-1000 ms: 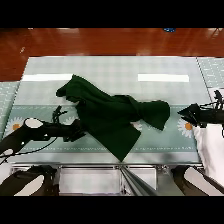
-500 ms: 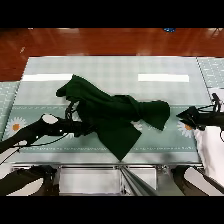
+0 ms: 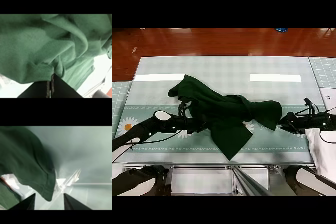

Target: Fold the shirts.

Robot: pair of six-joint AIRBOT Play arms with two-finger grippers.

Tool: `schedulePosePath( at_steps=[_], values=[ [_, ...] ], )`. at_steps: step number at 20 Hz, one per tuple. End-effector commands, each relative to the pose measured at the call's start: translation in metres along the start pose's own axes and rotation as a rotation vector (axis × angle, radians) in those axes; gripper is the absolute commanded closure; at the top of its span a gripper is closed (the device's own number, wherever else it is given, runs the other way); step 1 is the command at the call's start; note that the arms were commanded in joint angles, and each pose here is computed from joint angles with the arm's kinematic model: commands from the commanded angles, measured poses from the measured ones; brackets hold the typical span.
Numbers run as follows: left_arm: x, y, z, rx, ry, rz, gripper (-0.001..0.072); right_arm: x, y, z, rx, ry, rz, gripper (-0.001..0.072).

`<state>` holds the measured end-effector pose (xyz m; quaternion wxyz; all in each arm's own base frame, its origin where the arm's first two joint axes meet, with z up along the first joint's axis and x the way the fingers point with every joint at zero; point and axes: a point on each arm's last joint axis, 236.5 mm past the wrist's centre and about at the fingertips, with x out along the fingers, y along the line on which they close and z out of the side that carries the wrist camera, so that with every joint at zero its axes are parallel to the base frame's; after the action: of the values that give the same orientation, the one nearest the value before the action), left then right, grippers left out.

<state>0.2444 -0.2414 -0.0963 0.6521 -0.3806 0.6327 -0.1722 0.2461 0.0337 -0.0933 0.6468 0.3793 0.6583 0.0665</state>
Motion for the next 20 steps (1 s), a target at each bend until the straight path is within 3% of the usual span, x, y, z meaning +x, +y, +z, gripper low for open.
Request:
schedulePosePath(
  at_steps=[1,7,8,9,10,15,20],
  values=[
    [0.000,-0.001,-0.001,0.001,0.004,-0.002,0.0691,0.010,-0.002,-0.007,0.026,0.054,0.007,0.0306],
    [0.000,-0.001,-0.001,0.001,0.004,-0.002,0.0691,0.036,0.025,0.010,0.040,0.011,0.075,0.0320],
    [0.000,-0.001,-0.001,0.001,0.005,-0.003,0.0691,0.041,0.034,0.015,0.028,-0.015,0.080,0.0410],
    [0.000,-0.001,-0.002,0.001,0.009,-0.003,0.0691,0.046,0.045,0.018,0.014,-0.030,0.096,0.0596],
    [-0.001,-0.001,-0.003,0.002,0.017,-0.005,0.0691,0.047,0.057,0.019,-0.022,-0.037,0.127,0.0691],
    [-0.040,-0.038,0.034,0.069,-0.080,-0.105,0.0691,-0.015,0.127,0.045,-0.274,-0.134,0.198,0.0692],
    [-0.221,-0.182,0.124,0.338,-0.515,-0.345,0.0691,-0.214,0.270,0.086,-0.655,-0.633,0.187,0.0692]
  ],
)
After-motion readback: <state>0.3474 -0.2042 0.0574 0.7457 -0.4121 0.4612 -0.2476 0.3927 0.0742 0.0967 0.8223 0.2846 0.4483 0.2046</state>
